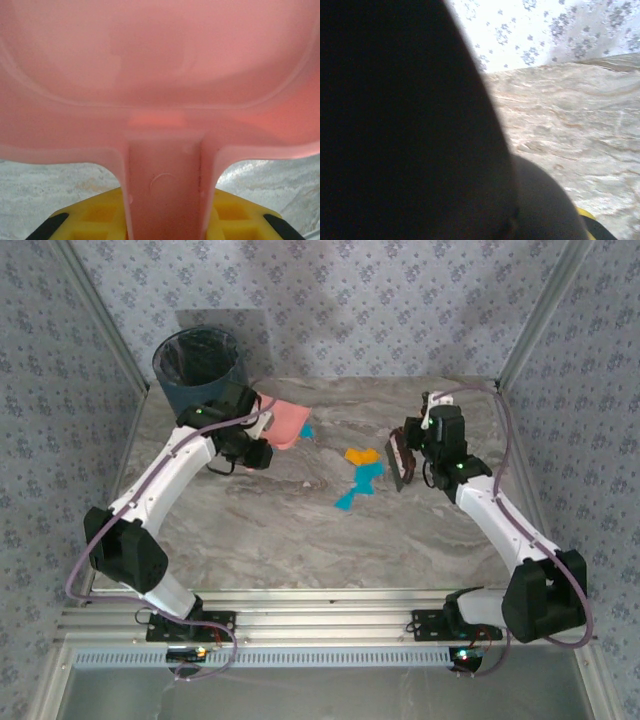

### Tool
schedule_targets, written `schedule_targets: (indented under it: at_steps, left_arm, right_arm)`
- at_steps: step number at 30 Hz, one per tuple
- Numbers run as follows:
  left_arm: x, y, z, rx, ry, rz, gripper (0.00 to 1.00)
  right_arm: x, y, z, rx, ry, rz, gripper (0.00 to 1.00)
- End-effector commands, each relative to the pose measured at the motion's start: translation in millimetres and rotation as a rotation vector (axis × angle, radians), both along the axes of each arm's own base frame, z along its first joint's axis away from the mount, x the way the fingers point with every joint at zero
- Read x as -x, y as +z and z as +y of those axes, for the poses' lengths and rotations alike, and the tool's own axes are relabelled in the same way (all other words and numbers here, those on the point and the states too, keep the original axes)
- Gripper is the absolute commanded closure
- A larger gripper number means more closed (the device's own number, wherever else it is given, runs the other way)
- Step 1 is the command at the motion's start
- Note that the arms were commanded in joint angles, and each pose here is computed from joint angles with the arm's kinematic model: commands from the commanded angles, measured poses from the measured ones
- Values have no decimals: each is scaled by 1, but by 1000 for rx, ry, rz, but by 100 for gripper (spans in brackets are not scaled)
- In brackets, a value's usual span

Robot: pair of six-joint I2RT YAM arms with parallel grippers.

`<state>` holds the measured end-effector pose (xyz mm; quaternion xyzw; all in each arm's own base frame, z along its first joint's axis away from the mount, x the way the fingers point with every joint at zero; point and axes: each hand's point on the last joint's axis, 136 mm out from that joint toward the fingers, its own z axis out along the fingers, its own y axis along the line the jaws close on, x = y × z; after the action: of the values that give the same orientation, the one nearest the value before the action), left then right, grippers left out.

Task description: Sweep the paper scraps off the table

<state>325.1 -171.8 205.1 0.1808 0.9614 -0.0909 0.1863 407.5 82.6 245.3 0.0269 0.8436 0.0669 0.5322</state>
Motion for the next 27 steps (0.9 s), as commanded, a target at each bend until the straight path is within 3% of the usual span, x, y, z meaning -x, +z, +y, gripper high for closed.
schedule_targets:
  at_steps: [1,13,27]
  left_arm:
    - [27,-9,3,-61,-27,66,100]
    - [90,-47,-14,-164,-117,196,100]
    - [134,-97,-28,-325,-310,364,100]
  right_arm:
    - [9,0,-17,133,-22,5,100]
    - [14,-26,-18,192,-6,51,100]
    - [10,-41,4,218,36,70,100]
